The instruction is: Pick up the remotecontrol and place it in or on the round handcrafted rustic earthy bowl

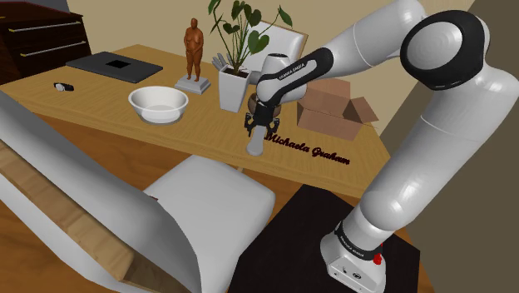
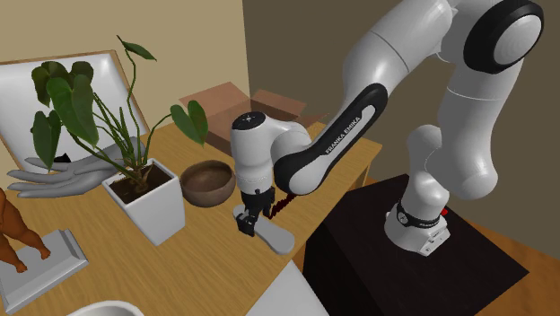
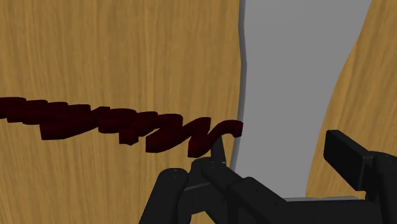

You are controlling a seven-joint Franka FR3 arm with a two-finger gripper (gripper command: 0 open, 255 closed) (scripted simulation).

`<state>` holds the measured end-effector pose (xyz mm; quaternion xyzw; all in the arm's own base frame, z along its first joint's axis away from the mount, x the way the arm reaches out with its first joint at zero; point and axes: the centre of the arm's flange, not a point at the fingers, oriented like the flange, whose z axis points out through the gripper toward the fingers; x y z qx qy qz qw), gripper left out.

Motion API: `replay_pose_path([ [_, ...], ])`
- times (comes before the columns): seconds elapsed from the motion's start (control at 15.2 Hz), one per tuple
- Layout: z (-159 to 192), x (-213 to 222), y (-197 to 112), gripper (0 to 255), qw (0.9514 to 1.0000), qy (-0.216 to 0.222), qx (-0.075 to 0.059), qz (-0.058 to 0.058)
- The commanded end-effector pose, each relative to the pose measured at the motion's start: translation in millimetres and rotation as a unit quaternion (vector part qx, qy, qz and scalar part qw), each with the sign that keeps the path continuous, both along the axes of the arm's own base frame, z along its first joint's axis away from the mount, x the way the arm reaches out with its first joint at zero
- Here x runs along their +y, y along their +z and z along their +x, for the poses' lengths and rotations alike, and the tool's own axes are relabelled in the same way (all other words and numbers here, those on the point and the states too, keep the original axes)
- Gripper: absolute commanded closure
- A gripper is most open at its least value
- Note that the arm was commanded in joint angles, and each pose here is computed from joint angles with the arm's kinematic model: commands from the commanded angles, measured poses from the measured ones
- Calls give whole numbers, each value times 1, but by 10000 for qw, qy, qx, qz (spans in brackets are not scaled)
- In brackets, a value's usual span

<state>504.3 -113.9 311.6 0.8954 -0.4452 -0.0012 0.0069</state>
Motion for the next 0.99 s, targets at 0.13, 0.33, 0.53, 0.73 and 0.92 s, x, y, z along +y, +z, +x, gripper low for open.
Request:
replay_pose_path([
  [0.13,0,0,0,255,10000,0,-2,0],
  [0.33,0,0,5,255,10000,0,-2,0],
  [0.53,0,0,21,255,10000,0,-2,0],
  [0.73,0,0,37,255,10000,0,-2,0],
  [0.92,0,0,53,255,10000,0,-2,0],
])
